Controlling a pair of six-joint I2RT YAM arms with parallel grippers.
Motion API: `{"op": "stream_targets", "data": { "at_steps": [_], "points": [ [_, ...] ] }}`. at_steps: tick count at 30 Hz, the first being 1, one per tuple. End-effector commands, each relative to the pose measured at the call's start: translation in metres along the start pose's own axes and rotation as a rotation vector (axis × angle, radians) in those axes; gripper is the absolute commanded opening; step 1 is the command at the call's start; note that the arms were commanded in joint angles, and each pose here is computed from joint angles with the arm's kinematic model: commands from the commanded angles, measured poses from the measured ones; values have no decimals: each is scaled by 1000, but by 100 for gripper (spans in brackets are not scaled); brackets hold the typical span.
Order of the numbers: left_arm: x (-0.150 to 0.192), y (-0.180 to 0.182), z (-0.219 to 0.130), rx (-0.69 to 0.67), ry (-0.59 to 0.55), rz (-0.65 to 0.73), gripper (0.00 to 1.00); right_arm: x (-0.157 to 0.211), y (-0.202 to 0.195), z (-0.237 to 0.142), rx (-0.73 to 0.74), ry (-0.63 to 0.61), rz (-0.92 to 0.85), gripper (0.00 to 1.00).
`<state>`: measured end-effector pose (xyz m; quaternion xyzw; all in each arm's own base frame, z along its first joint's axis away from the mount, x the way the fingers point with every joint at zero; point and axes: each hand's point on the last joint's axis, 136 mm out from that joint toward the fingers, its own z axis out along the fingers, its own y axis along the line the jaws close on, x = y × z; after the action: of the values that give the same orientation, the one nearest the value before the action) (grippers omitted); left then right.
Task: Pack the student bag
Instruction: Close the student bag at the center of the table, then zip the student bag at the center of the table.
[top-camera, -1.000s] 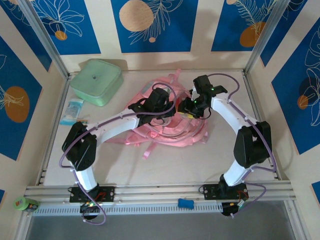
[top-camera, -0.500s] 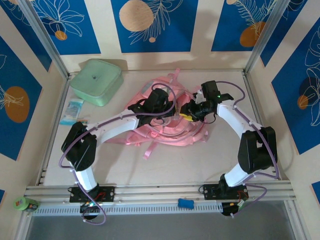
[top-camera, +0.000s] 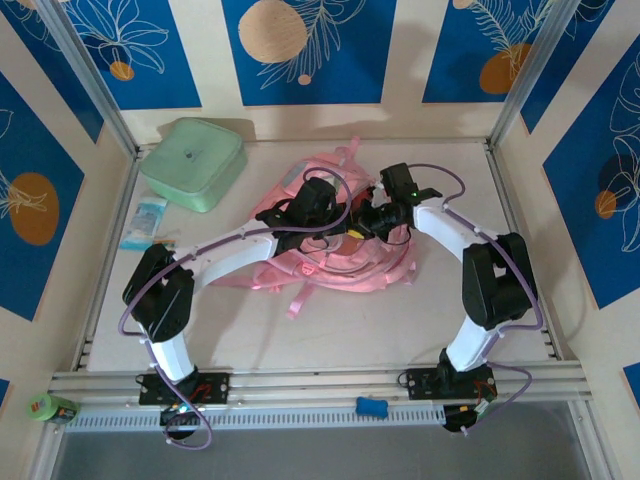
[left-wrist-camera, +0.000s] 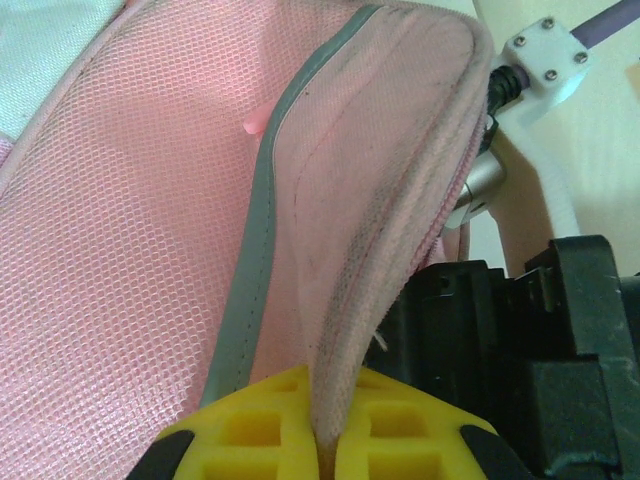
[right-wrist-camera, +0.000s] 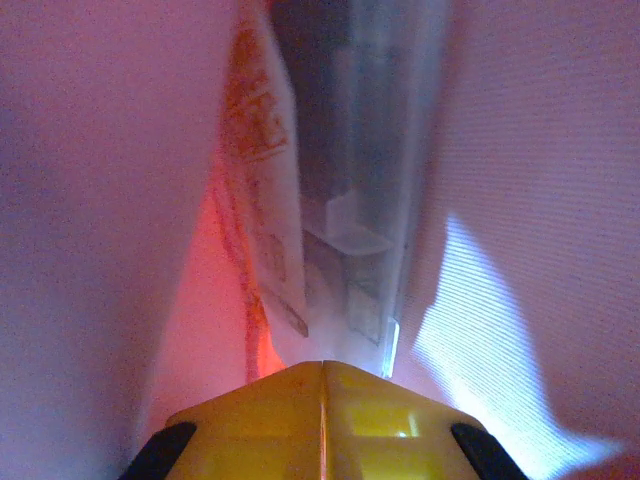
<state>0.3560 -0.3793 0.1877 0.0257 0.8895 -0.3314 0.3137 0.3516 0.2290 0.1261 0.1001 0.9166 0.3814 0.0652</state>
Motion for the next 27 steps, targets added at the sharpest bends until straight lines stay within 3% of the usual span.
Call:
{"op": "stream_targets", "data": {
  "at_steps": [1, 2, 6, 10, 15, 18, 21, 27],
  "points": [
    [-27, -26, -16, 92, -86, -7, 0, -2, 22, -15, -55, -32, -35, 9],
    [-25, -26, -16, 91, -79, -3, 0, -1, 19, -21, -54, -43, -38, 10],
    [-18, -31, -18, 135, -38, 11, 24, 10, -7, -48, 39, -70, -42, 12],
    [-17, -36, -37, 227, -69, -24, 39, 31, -30, -70, 154, -103, -80, 19],
    [-9, -14, -57, 251, -43, -92, 47, 57, -54, -91, 316, -134, -101, 29],
    [1, 19, -58, 198, -33, -148, 49, 72, -54, -91, 404, -154, -128, 35],
    [6, 54, -56, 162, -41, -216, 49, 88, -47, -77, 443, -167, -154, 45],
    [12, 100, -51, 74, -52, -279, 47, 104, -17, -41, 453, -194, -148, 49]
  ]
}}
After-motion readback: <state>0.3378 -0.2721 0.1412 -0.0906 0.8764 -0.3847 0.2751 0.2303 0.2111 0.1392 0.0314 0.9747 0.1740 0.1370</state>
